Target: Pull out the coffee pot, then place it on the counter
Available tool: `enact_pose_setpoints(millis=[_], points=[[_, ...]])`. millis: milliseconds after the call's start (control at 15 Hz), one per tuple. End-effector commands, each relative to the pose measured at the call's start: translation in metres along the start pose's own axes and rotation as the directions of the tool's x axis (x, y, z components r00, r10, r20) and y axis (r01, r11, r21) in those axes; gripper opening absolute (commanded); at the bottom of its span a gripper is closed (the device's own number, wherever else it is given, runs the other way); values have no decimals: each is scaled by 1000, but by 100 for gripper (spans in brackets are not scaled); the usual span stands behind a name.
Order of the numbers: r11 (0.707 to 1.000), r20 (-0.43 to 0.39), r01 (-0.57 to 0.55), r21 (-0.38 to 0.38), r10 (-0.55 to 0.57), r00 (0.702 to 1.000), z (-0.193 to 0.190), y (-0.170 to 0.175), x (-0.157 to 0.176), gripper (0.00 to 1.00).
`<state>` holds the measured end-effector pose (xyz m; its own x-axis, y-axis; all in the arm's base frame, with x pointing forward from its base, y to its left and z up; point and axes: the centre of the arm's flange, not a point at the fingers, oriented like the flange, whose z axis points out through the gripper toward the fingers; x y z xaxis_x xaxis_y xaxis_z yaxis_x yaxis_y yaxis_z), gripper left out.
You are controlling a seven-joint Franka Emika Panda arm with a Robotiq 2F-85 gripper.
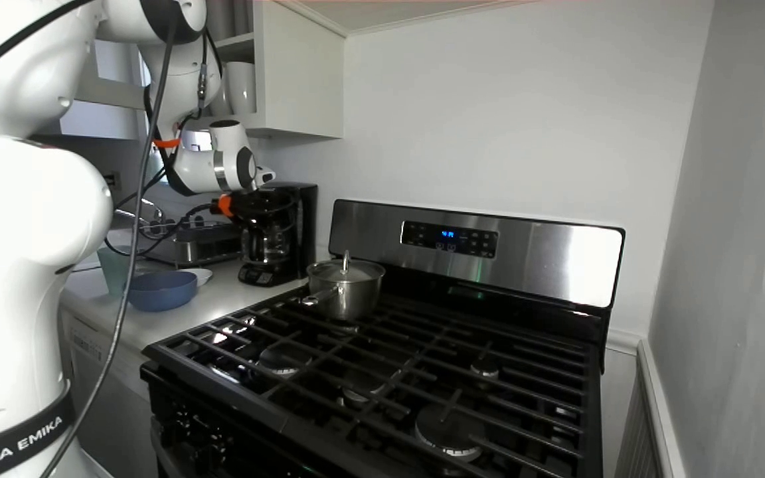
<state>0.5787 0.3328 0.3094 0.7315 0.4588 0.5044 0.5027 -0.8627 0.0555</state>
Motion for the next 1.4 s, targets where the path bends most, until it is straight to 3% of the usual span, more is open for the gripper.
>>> enact_pose_setpoints(millis=[0,867,1333], points=[[999,26,-41,17,41,999,-21,2,-26,8],[983,131,-167,83,155,979,-26,14,-82,8],[980,212,-115,159,80,974,-16,2,-108,8]])
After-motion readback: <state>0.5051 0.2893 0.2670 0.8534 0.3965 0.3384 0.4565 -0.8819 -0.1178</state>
